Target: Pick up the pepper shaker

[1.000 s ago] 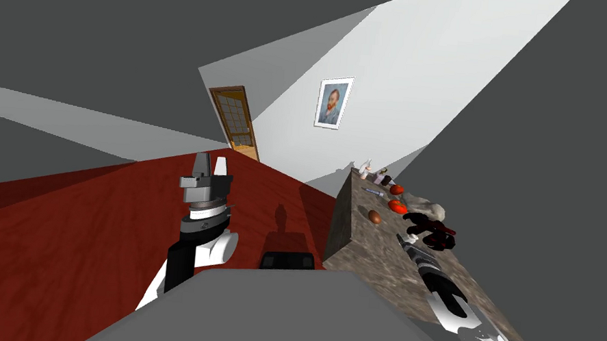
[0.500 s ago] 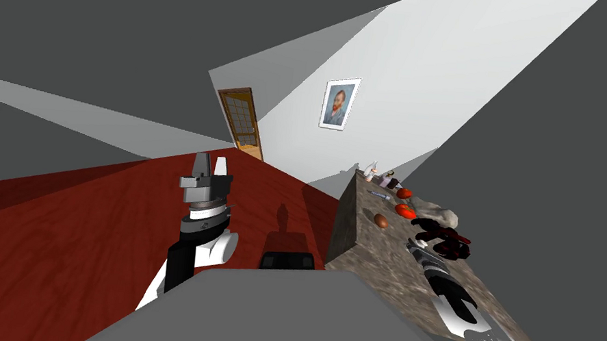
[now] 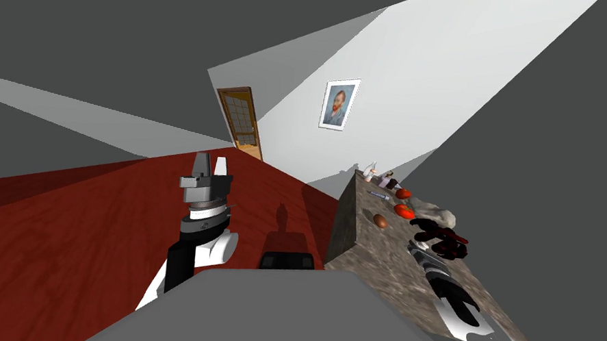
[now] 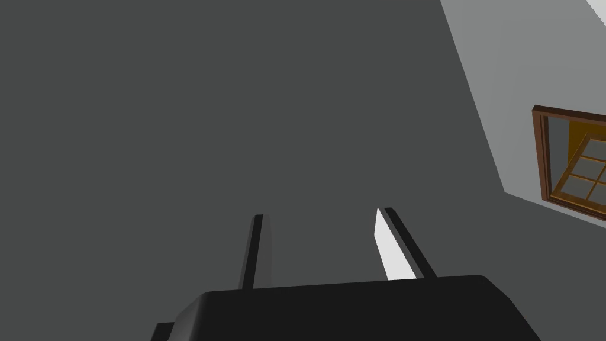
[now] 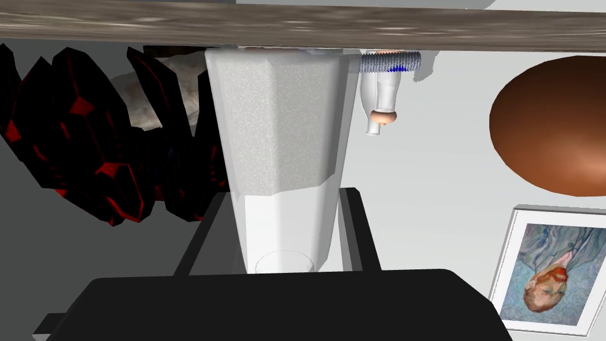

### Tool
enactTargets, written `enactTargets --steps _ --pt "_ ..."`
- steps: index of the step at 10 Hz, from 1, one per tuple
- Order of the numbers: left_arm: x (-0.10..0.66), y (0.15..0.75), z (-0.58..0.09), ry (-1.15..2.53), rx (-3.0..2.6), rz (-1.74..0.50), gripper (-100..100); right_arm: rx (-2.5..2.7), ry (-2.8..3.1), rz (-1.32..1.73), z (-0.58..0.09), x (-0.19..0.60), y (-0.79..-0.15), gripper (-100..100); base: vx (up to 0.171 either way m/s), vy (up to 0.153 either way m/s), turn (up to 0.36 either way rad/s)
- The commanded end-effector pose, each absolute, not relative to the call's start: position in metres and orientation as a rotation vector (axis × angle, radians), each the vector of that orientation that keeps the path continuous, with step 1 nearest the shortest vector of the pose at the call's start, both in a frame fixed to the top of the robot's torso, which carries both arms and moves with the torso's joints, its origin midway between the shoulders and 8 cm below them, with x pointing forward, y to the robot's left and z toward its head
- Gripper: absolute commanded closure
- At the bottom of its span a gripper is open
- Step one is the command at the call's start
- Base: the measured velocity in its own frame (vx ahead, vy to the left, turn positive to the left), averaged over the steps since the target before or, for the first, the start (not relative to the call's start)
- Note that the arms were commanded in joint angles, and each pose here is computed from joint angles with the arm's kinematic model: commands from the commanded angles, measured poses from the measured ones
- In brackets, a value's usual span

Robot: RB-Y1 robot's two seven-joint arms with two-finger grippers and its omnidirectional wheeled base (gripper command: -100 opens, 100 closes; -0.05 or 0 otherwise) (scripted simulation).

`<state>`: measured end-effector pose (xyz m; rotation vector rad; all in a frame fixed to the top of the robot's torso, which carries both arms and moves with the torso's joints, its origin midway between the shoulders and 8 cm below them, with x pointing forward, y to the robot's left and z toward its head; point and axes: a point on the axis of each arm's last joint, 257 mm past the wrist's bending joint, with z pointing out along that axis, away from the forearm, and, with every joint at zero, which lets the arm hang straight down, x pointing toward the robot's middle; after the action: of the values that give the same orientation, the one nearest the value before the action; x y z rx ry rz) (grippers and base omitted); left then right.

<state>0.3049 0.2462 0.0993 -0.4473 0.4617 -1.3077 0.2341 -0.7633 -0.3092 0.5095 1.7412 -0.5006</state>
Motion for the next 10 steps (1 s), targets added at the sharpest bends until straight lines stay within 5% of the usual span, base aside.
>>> enactTargets --steps 1,10 --pt "0.305 0.246 0.099 0.462 -0.447 -1.308 0 0.511 1.765 -0.495 -0.317 0.235 -0.756 100 0.004 -0.043 -0.174" --pt "0.305 0.246 0.099 0.462 -0.447 -1.308 0 0.355 1.812 -0.379 -0.327 0.324 -0.66 100 0.005 -0.056 -0.161"
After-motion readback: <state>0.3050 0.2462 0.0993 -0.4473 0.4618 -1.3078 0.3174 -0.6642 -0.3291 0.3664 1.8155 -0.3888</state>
